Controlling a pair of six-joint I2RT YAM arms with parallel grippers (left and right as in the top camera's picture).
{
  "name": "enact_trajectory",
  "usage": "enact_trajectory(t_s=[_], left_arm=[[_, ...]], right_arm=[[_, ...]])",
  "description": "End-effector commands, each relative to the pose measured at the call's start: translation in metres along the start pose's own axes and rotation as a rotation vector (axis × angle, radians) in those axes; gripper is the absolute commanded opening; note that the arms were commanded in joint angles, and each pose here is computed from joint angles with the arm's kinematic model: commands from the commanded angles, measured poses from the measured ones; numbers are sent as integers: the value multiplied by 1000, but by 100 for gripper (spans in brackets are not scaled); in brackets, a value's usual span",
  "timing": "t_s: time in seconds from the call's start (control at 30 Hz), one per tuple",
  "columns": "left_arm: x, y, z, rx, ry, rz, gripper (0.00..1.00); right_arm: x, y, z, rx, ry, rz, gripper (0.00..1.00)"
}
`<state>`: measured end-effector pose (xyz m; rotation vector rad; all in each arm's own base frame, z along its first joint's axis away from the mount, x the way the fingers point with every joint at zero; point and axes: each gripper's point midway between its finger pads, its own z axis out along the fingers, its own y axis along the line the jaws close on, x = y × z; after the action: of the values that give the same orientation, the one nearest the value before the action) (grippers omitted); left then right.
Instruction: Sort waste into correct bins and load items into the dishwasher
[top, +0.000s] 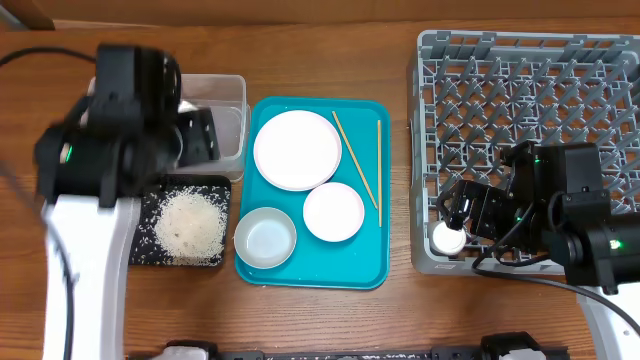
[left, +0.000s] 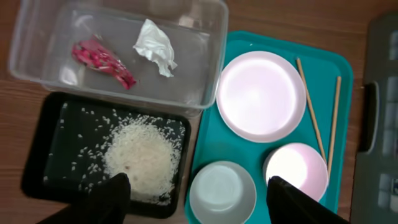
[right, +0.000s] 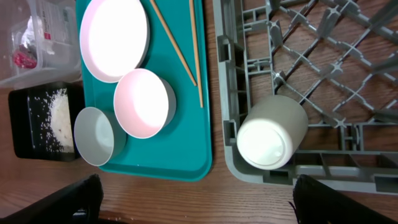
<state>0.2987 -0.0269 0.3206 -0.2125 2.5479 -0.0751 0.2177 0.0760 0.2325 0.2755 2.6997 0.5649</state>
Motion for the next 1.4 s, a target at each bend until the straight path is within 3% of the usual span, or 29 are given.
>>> enact_trajectory(t_s=[0.0,0.07,0.23,0.47,0.67,1.13,1.27,1.37], left_arm=[[9,6,-55,-15,-152,49,76],[19,7,-82,18,-219,54,79],[39,20,-132,57,-363,35,100],[45,21,-143,84,-395,32,100],[51,-1,-142,202,-352,59,100],[59,6,-137,165,-314,68,100],[47,14,-136,103,-364,83,100],[27,9,-140,104,-481,193,100]], right_arm=[[-2,5,-4,-14,-13,-15,100],[-2,5,-4,-14,-13,-15,100],[-2,5,-4,-14,-14,-16,100],[-2,5,-4,-14,-14,-16,100],[-2,5,-4,-14,-14,-16,100],[-2,5,-4,-14,-14,-16,100],[-2,5,-4,-14,-14,-16,100],[-2,5,-4,-14,-14,-16,100]])
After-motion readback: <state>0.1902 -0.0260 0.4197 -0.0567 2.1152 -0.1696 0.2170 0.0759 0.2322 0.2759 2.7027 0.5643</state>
